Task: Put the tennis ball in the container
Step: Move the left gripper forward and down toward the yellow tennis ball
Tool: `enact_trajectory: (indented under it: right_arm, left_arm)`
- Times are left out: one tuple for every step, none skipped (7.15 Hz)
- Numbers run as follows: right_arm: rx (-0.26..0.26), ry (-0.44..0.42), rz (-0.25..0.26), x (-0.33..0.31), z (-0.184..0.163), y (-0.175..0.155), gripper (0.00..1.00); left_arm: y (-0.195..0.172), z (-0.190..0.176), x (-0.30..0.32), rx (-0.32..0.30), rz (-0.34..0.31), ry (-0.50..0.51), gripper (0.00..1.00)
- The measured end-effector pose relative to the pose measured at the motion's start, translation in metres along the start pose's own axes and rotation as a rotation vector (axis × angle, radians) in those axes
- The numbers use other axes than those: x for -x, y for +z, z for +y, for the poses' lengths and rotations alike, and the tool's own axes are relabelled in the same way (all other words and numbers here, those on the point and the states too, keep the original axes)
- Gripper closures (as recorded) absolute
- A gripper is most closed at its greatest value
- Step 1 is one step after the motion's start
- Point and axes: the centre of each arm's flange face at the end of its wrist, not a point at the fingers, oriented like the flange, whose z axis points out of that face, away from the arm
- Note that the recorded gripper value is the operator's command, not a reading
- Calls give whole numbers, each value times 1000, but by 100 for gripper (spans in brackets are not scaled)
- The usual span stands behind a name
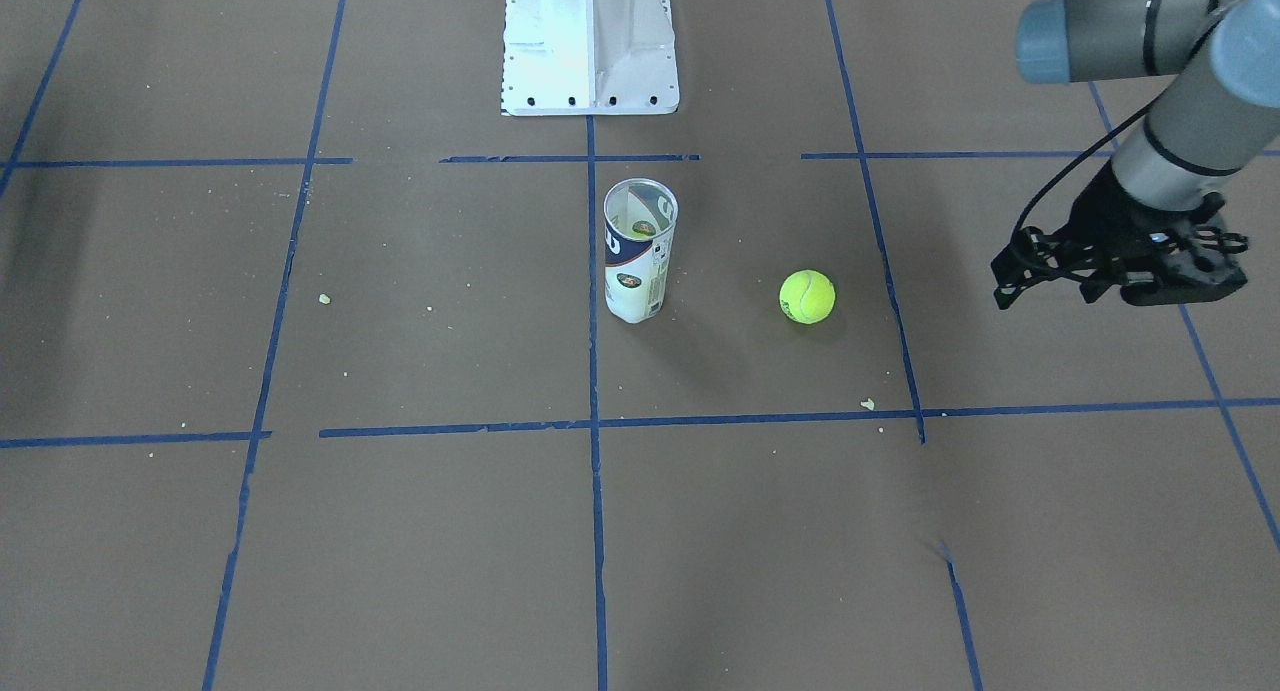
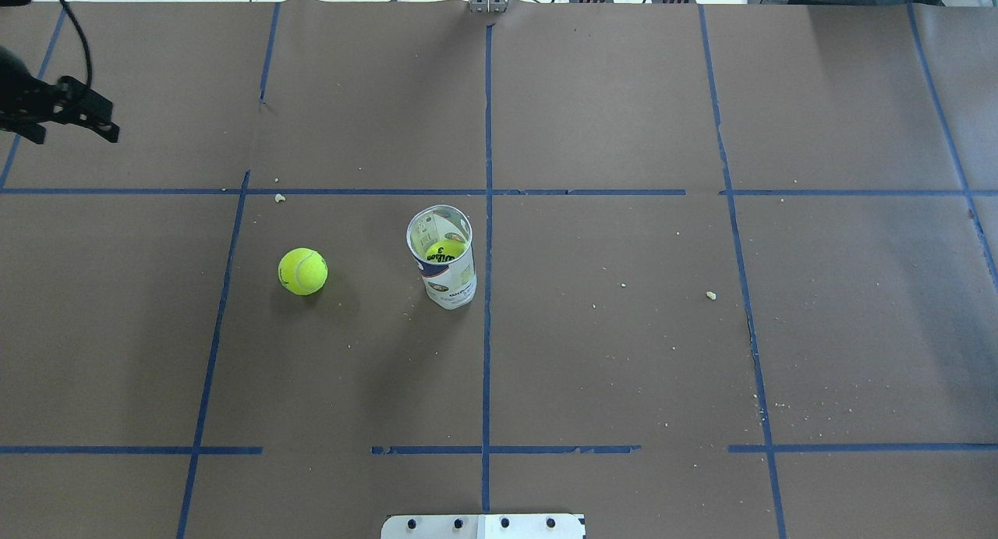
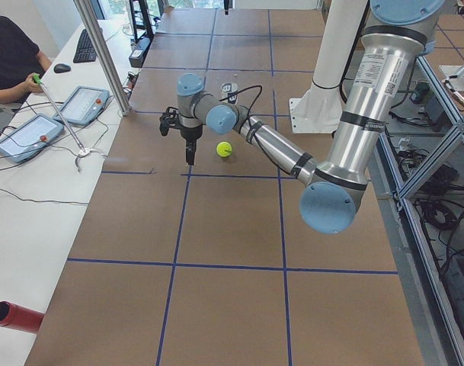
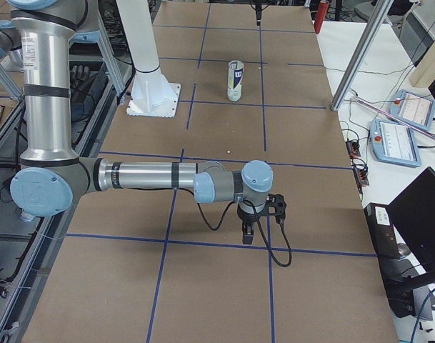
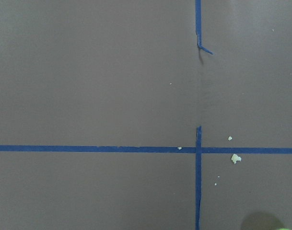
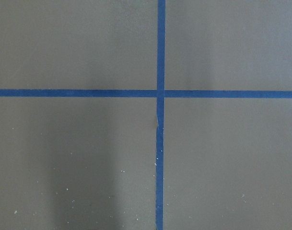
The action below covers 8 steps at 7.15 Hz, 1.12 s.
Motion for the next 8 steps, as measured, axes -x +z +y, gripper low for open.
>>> enact_trajectory:
  right_arm:
    - [0, 0, 0, 0, 0, 0, 0]
    - [0, 0, 0, 0, 0, 0, 0]
    - [0, 0, 0, 0, 0, 0, 0]
    - [0, 0, 0, 0, 0, 0, 0]
    - [0, 0, 0, 0, 0, 0, 0]
    - [0, 0, 0, 0, 0, 0, 0]
    - [0, 0, 0, 0, 0, 0, 0]
    - [0, 0, 0, 0, 0, 0, 0]
  left_arm:
    - [18, 13, -23, 1, -21, -29, 0]
    - [30, 25, -40, 9, -25, -51, 0]
    - [33, 31, -58, 16, -14, -62, 0]
    - [36, 38, -79, 24, 5, -68, 0]
    - [43, 49, -101, 39, 24, -64, 0]
    - [54, 58, -113, 49, 40, -53, 0]
    - [68, 61, -118, 53, 53, -43, 0]
    - [85, 63, -121, 58, 66, -33, 0]
